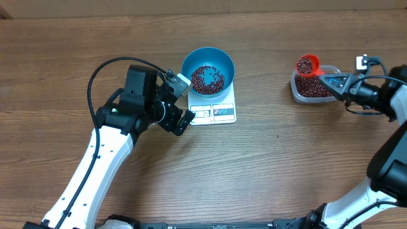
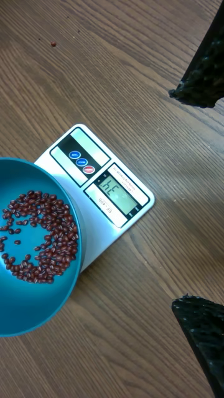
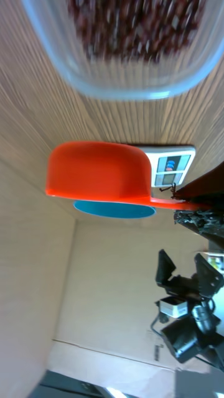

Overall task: Scoop item into bowl and weigh 150g on scale
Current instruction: 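Lift the filled red scoop and carry it left toward the teal bowl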

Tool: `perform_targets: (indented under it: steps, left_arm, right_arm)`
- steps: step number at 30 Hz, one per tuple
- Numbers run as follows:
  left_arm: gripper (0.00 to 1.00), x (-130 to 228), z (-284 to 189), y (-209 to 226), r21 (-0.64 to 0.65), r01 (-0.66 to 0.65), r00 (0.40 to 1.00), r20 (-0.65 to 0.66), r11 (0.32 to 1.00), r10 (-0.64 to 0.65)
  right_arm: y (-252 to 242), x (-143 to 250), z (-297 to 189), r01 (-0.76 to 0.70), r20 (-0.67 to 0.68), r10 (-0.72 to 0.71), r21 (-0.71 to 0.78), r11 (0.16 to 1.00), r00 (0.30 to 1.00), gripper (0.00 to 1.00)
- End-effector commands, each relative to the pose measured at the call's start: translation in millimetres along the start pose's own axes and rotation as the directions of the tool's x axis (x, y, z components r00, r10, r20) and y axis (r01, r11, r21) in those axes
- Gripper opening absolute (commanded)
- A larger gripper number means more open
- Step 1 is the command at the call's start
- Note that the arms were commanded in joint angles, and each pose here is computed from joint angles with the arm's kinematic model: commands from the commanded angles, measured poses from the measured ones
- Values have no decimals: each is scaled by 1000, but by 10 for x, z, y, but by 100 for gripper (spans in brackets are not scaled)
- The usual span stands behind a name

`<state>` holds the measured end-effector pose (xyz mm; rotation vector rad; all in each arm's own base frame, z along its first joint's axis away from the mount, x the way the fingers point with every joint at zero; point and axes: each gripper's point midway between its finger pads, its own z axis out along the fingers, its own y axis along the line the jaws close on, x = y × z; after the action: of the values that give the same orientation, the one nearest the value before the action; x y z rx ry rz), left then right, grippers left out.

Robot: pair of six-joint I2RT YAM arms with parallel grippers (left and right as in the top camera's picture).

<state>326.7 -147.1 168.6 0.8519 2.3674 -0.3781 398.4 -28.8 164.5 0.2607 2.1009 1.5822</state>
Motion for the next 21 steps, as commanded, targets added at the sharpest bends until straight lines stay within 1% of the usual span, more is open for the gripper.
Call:
perform_targets:
  steps: [1, 5, 15, 18, 21]
  left_arm:
    - [100, -34, -36, -60, 17, -32, 999, 18, 999, 32]
    - [100, -34, -36, -60, 17, -32, 999, 18, 999, 32]
    - [100, -34, -36, -60, 17, -32, 999, 18, 999, 32]
    - [100, -34, -36, -60, 17, -32, 999, 18, 999, 32]
    - [100, -34, -36, -60, 17, -32, 999, 18, 999, 32]
  right_arm:
    - [166, 66, 208, 22, -42, -25, -79, 997, 999, 4]
    - [336, 146, 449, 60, -92, -74, -148, 987, 993, 4]
    - [561, 264, 1066, 88, -215, -129, -190, 978, 968, 4]
    - [609, 279, 1280, 114, -238, -154, -175, 978, 959, 4]
    - [712, 301, 1474, 158, -249, -204, -191, 969, 947, 4]
